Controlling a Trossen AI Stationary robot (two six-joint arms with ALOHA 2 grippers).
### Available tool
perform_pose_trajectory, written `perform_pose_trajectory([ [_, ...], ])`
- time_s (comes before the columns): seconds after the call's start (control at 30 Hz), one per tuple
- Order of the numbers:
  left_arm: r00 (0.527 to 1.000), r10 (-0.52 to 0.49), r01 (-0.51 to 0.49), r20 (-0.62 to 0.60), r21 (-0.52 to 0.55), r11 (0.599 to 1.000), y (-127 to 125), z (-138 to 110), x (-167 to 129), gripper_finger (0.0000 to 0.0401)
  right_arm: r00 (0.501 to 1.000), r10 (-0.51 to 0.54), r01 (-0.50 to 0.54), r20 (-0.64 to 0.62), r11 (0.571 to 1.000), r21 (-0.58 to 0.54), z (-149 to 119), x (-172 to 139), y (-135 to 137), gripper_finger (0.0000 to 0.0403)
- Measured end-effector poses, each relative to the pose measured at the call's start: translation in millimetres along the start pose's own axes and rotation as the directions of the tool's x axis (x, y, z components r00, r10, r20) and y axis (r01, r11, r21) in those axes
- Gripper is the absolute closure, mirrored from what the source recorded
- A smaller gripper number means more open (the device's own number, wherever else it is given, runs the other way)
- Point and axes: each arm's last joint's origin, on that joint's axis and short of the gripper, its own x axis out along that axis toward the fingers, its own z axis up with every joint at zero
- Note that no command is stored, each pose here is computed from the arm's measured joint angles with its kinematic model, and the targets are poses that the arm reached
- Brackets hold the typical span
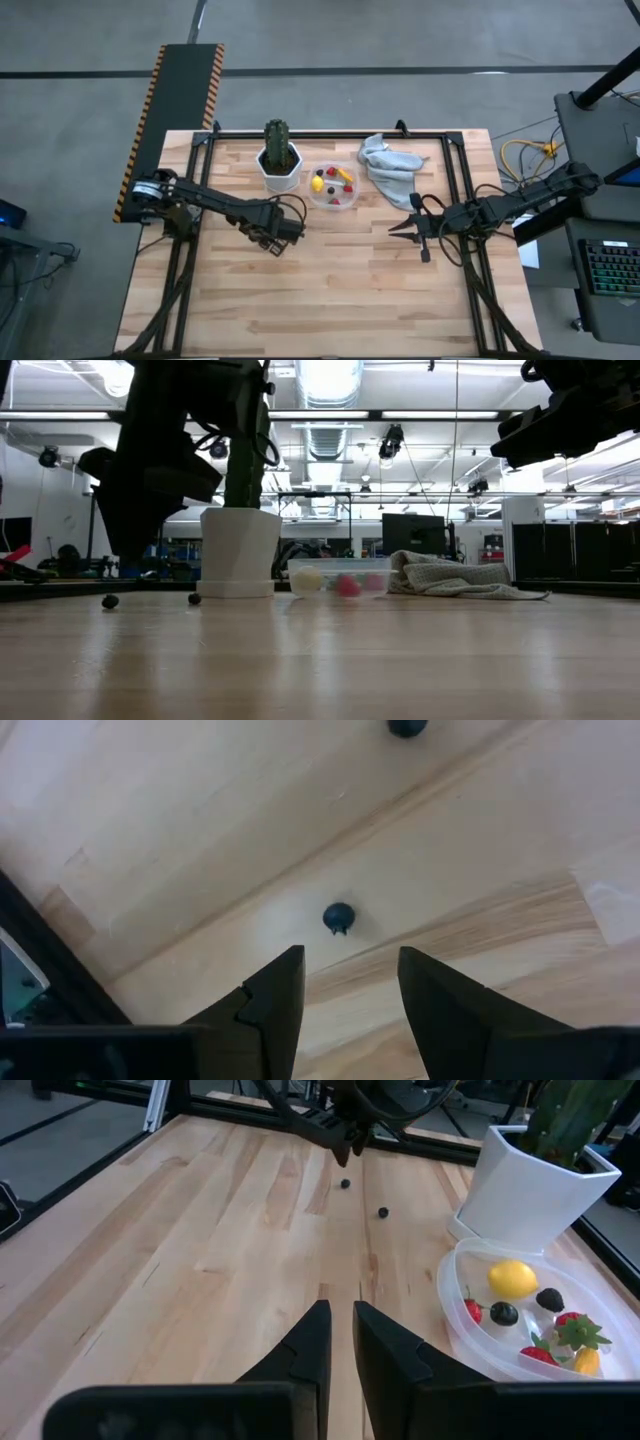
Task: Pick and placing Produce into tupperware
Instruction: Put the bottom blueberries into the transparent bin
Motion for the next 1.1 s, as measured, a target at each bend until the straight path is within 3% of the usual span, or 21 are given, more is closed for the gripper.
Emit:
perform_pose_trajectory([
  [0.43,1.000,-0.008,0.007,-0.024,-0.016,1.000,2.8,-2.8,22.7,0.0253,1.000,0.000,0.000,0.000,1.000,0.000,0.0,0.0,0.0,0.0364],
  [0.57,0.998,-0.067,0.066,-0.011,-0.018,0.998,-1.5,-1.7,28.3,0.0253,1.000,0.000,0.000,0.000,1.000,0.000,0.0,0.0,0.0,0.0364],
  [1.1,0.999,-0.039,0.038,-0.023,-0.017,0.999,3.0,-4.3,36.9,0.0253,1.000,0.000,0.000,0.000,1.000,0.000,0.0,0.0,0.0,0.0364],
])
